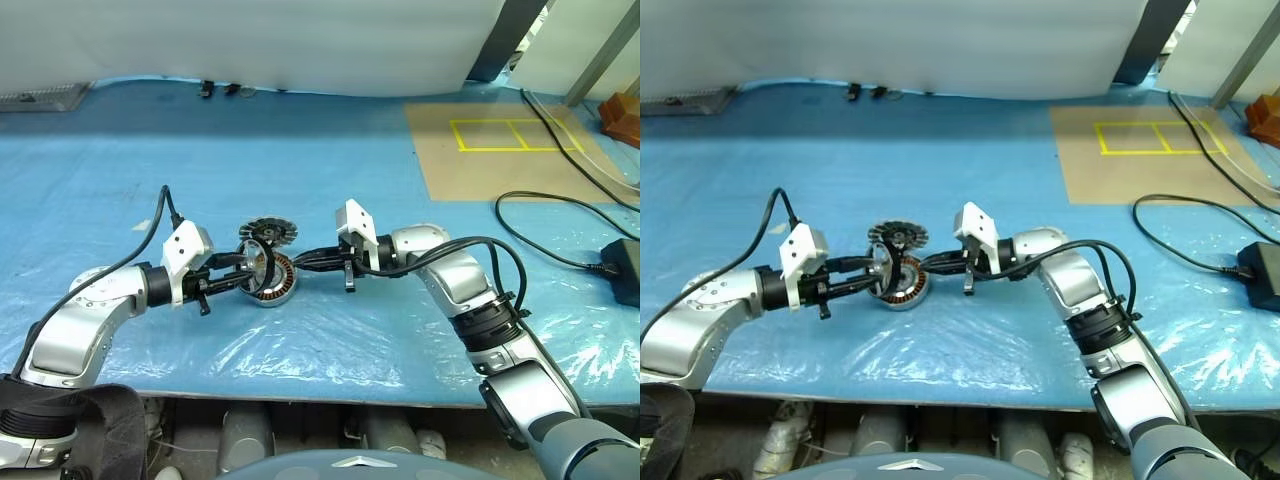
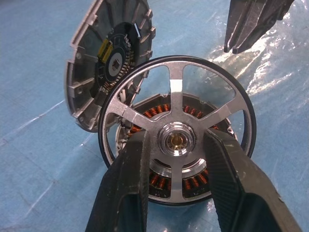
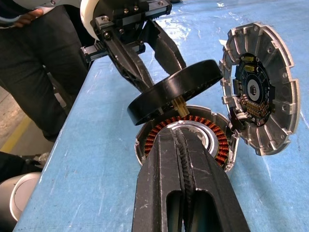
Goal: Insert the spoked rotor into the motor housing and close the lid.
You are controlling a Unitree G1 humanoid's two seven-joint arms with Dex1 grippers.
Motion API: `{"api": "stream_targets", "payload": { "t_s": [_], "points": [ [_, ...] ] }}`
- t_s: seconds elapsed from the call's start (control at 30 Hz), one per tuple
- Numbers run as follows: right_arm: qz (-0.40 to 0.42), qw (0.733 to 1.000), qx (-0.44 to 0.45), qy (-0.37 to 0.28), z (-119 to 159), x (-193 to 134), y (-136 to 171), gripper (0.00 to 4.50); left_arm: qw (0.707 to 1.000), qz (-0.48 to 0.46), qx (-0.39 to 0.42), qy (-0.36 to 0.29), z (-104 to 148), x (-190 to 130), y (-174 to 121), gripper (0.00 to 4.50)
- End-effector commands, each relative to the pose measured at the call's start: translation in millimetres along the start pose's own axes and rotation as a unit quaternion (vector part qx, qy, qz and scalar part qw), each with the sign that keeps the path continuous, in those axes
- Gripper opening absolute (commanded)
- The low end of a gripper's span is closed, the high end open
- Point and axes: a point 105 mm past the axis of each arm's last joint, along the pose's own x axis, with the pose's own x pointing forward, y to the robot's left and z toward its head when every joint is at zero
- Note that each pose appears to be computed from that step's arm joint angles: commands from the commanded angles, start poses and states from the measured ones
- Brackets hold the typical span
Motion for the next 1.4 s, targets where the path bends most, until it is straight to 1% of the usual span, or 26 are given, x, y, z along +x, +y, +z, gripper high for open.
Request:
{"api": "stream_targets", "payload": {
  "t_s": [0.03, 0.23, 0.53, 0.87, 1.07, 1.13, 1.17, 1.23, 1.3, 1.4],
  "points": [
    [0.001, 1.0, -0.014, -0.009, 5, 1, 0, 0.0, 1.0, -0.001, 0.012, -0.015, 9, 3, -3, 1.29],
    [-0.001, 1.0, -0.018, -0.014, 8, 2, 0, 0.0, 1.0, -0.008, 0.014, 0.007, 2, 4, -5, 1.29],
    [-0.001, 1.0, -0.022, -0.02, 13, 4, 1, 0.0, 0.998, 0.006, 0.035, 0.047, -4, 3, 2, 1.29],
    [-0.001, 1.0, -0.024, -0.017, 13, 6, -2, 0.0, 0.998, 0.0, 0.027, 0.063, -4, 8, 4, 1.29],
    [0.003, 0.999, -0.026, -0.018, 13, 7, -1, 0.0, 0.998, -0.02, 0.009, 0.063, -8, 12, -5, 1.29],
    [-0.001, 0.999, -0.029, -0.019, 14, 7, -3, 0.0, 0.998, -0.018, 0.008, 0.067, -9, 13, -4, 2.01],
    [-0.004, 0.999, -0.031, -0.019, 14, 8, -4, 0.0, 0.997, -0.015, 0.01, 0.07, -9, 13, -4, 2.26],
    [-0.006, 0.999, -0.031, -0.017, 12, 7, -5, 0.0, 0.996, 0.001, 0.024, 0.081, -9, 14, 0, 2.91],
    [-0.003, 0.999, -0.029, -0.016, 11, 7, -3, 0.0, 0.998, 0.007, 0.012, 0.067, -4, 16, 0, 3.56],
    [0.002, 0.999, -0.028, -0.018, 11, 8, 0, 0.0, 0.999, 0.014, -0.023, 0.027, 9, 14, -3, 3.56]
  ]
}}
